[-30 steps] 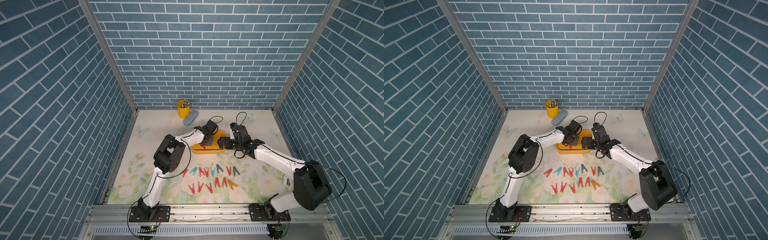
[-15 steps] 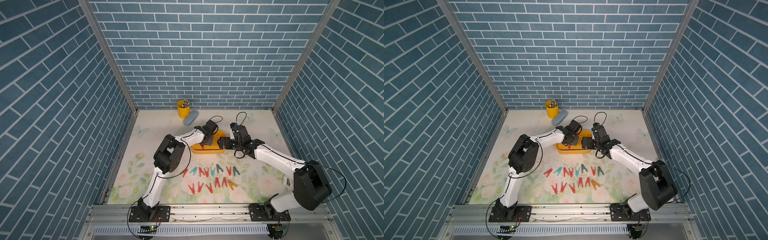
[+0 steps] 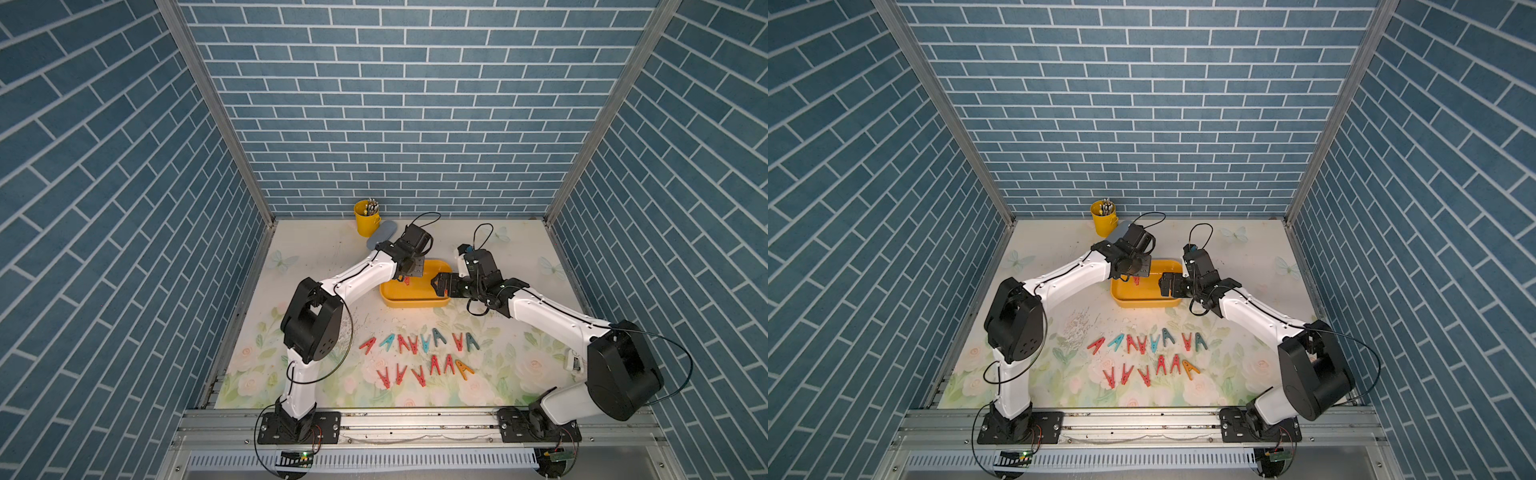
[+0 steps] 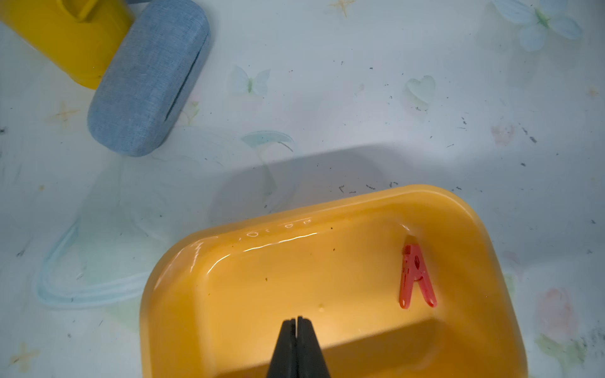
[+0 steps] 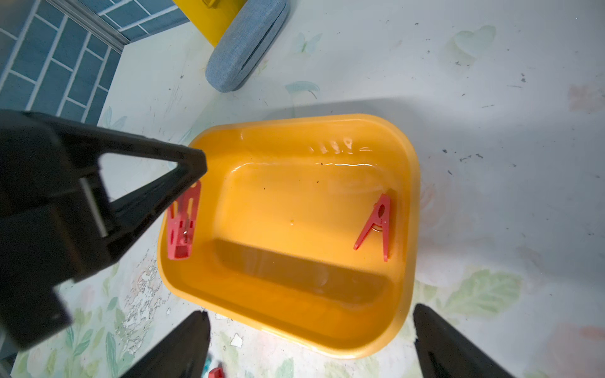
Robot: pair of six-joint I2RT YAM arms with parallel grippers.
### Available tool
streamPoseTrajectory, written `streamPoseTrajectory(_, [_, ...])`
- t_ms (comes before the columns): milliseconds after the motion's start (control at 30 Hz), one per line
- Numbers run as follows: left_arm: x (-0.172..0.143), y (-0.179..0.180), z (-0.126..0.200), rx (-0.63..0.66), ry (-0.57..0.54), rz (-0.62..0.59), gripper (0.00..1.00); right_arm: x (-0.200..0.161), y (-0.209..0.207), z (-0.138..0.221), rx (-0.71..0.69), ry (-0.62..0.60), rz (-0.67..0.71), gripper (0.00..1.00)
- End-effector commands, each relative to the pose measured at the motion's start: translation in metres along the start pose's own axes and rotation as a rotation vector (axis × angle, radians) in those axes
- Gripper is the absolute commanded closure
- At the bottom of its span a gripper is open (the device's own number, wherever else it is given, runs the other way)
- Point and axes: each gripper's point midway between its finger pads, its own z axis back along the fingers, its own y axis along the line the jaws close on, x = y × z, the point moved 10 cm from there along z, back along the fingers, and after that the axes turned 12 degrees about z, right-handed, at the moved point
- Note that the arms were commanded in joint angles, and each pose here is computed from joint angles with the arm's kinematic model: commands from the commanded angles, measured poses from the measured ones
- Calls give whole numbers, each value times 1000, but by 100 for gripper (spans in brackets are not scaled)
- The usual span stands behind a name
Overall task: Take the clothespins out of the storage box
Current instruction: Pick up the clothespin from the storage box, then place the clothespin at the center of the board.
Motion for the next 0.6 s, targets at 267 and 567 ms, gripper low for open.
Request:
streamPoseTrajectory(267, [-49,57,48,70,20,134,100,-1,31,-3,100,-21,28,1])
streamPoseTrajectory(567, [-113,112,80,72,35,206,100,-12,65,-15,147,5,62,1])
